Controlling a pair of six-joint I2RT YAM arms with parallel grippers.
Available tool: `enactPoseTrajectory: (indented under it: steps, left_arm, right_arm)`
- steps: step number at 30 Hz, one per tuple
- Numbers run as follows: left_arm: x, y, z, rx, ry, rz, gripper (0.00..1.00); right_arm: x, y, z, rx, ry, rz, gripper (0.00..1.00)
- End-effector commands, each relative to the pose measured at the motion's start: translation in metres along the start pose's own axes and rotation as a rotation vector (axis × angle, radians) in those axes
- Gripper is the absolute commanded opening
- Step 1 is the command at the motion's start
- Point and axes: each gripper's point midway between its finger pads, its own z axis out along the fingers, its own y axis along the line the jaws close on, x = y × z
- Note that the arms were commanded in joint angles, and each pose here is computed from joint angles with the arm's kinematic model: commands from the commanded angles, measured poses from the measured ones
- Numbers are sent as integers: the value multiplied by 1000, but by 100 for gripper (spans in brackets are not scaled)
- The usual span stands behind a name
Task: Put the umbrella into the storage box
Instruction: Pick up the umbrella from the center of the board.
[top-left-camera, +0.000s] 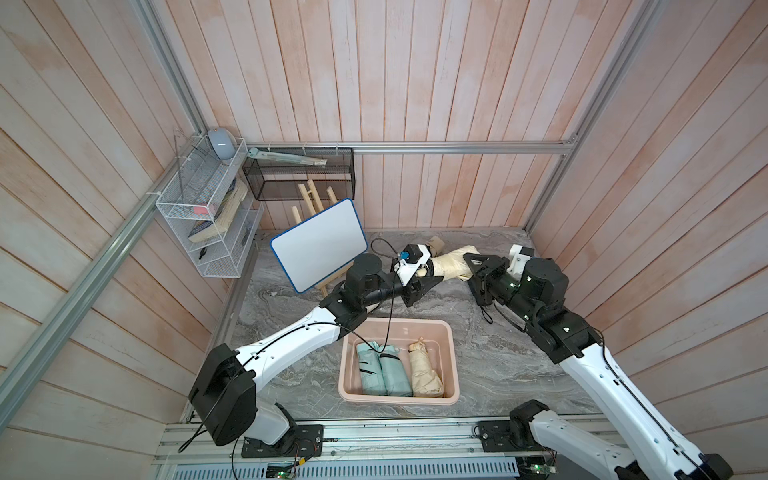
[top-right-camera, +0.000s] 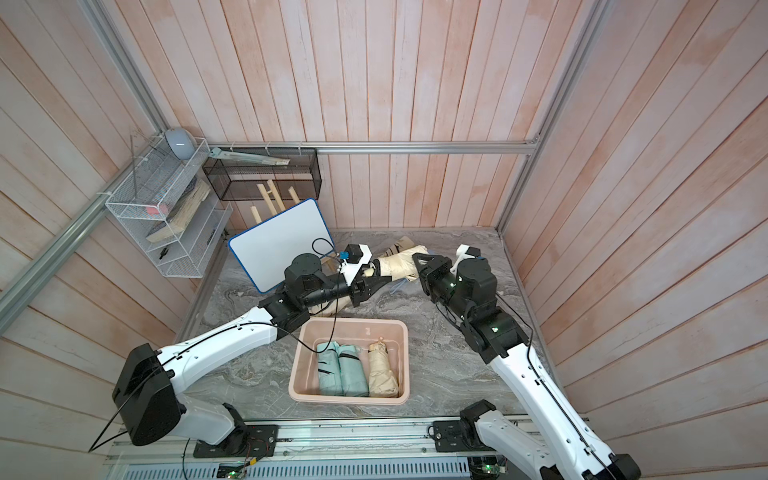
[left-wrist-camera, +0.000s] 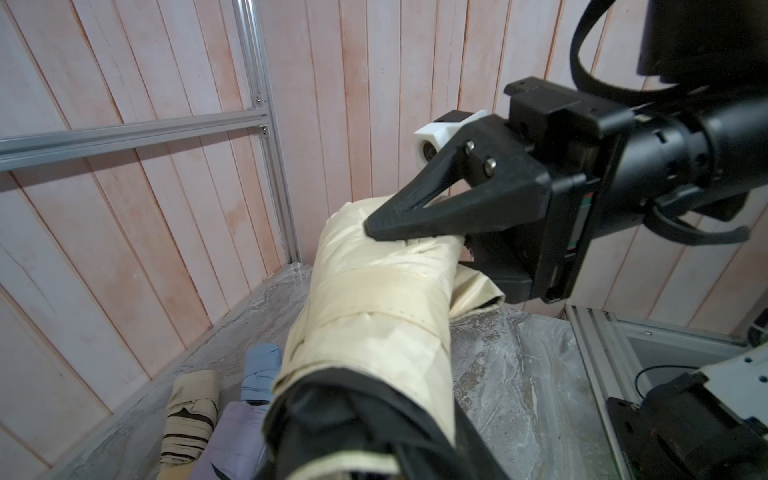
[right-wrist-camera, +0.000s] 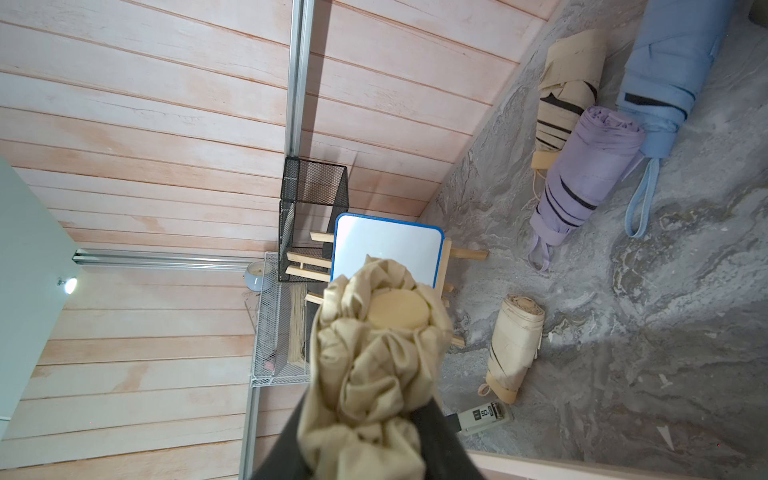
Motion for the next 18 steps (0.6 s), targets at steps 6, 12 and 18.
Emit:
enactPoseTrajectory:
  steps: [6,12,18]
  left_arm:
    - [-17,-4,-11,6,2,-29,0]
    - [-13,7,-23,-2,82,-184,0]
    - [-9,17,-47,5,127,-376,0]
  right_arm:
    - [-15,32,-13,-52,-78,-140,81]
    - [-38,25,-25,143,-158,-587,85]
    - [-38,17,-29,231,-97,-1143,84]
